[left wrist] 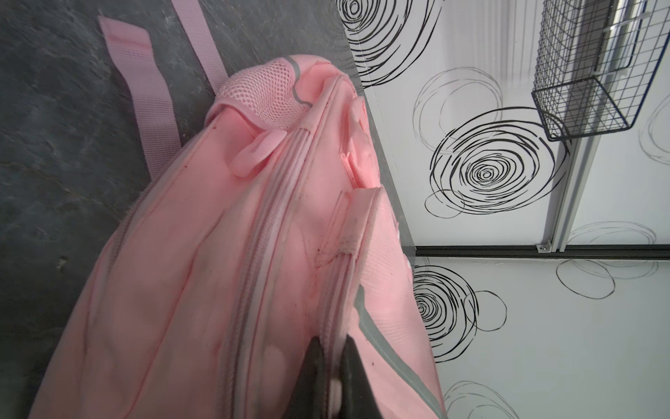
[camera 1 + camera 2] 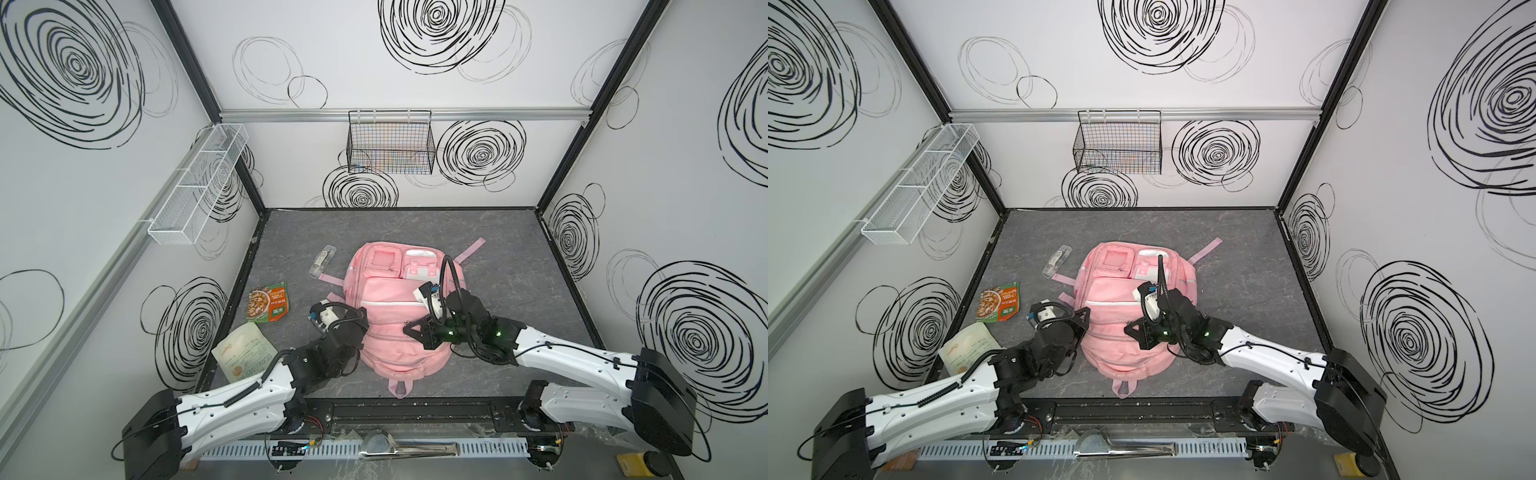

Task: Pack the student bag

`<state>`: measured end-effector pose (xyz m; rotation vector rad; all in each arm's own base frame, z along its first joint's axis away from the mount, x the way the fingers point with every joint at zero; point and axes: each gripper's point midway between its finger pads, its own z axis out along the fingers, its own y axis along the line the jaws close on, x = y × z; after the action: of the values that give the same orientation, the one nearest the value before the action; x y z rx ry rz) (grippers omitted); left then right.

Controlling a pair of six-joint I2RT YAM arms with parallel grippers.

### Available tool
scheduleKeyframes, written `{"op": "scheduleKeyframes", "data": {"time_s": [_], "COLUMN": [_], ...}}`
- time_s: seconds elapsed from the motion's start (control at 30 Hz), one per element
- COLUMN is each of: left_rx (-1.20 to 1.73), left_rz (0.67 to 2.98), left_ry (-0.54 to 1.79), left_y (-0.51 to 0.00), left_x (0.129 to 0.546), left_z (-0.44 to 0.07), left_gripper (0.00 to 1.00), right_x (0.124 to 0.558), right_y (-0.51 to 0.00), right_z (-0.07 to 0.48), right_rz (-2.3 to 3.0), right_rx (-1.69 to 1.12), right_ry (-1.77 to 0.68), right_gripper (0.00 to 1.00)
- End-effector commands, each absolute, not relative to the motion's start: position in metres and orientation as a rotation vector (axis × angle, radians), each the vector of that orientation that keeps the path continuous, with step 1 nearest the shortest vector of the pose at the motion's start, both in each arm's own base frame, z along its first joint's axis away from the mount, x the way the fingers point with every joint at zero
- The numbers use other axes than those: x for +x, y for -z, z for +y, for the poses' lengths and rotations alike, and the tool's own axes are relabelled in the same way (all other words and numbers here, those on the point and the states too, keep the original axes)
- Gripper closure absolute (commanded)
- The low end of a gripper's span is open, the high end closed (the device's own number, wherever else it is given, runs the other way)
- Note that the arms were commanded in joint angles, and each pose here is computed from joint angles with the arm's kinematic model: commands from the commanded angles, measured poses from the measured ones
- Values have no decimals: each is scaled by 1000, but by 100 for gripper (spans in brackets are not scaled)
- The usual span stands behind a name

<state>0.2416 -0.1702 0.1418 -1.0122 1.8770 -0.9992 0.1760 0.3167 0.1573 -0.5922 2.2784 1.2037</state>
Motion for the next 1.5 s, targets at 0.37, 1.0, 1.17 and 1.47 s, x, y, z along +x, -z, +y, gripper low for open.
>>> {"op": "scheduleKeyframes", "data": {"time_s": [0.37,1.0,1.17,1.47], "left_rx": [-751,-485,-435,-324], "left_rz": [1940,1971,1954,1975], "left_ry": [1453,1624,1639,1281], "left_y": [-194,-212,-221,-206], "left_x": [243,239,235,231], "left_z": [-281,-350,-350,-287], "left_gripper": [100,100,100,55], "right_x": [241,195,211,214], "right_y": [-188,-189,-176,-180], "right_z": [236,273,276,254], "right_rz": [2161,2108,2161,2228], "right_rx": [-471,-676,-646,-511], "right_ry": [-994,-1281,-1231,-1131], "right_gripper": [100,100,100,52]}}
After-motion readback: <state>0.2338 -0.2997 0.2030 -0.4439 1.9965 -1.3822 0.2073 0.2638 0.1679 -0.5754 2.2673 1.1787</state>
